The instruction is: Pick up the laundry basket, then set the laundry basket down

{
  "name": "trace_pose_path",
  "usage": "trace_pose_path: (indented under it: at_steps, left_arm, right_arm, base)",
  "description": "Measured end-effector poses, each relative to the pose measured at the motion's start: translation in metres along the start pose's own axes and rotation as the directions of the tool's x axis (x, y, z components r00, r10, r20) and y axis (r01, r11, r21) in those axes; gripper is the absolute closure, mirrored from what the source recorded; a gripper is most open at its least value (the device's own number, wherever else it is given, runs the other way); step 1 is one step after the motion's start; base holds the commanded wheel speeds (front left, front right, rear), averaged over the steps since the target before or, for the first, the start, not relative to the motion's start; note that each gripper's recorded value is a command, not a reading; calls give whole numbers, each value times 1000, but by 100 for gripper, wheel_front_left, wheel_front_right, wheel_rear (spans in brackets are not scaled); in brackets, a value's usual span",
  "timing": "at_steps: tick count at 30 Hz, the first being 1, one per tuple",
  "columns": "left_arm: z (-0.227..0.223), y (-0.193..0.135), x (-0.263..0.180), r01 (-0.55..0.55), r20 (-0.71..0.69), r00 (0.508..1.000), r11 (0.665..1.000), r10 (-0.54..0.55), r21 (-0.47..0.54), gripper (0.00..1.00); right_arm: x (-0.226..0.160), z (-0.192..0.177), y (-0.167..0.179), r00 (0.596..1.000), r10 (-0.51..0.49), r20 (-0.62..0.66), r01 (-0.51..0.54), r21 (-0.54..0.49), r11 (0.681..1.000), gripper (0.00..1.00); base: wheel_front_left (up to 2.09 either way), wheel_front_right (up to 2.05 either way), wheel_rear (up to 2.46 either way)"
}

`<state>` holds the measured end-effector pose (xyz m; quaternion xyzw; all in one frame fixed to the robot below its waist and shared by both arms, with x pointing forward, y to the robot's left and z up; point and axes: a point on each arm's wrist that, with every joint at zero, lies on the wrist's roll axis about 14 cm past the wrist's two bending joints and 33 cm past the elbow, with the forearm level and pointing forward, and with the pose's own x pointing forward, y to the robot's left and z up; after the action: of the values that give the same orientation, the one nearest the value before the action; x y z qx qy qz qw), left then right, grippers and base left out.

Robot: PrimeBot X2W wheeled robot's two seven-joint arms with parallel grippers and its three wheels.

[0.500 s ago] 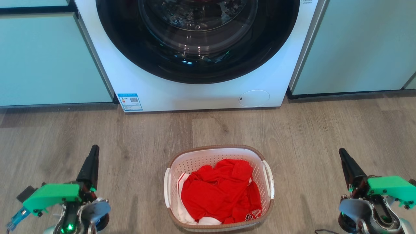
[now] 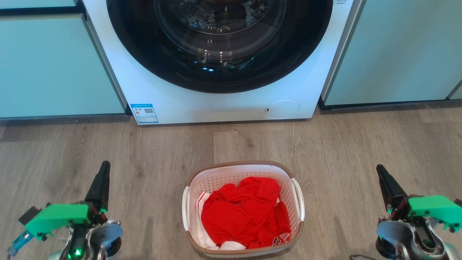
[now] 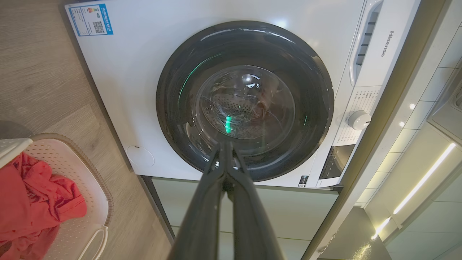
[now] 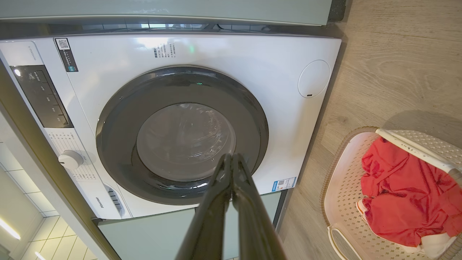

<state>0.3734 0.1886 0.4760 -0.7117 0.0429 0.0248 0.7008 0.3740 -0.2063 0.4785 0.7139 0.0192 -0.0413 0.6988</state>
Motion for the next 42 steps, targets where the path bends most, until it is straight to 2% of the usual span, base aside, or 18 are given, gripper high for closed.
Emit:
trace_pose_path:
  at_steps: [35, 36, 42]
  left_arm:
    - [0, 0, 0, 0, 0, 1000, 1000, 0, 0, 100]
    - [0, 2, 0, -6, 0, 1000, 1000, 6, -1, 0]
    - [-3, 47, -21, -139, 3, 990, 990, 139, -23, 0]
  right_arm:
    - [0, 0, 0, 1000, 0, 0, 0, 0, 1000, 100]
    - [0, 0, -1, 1000, -4, 0, 4, 1, 1000, 0]
    - [-17, -2, -43, 992, -127, 2, 127, 16, 992, 0]
  base:
    - [0, 0, 0]
    - [0, 0, 0]
    - [0, 0, 0]
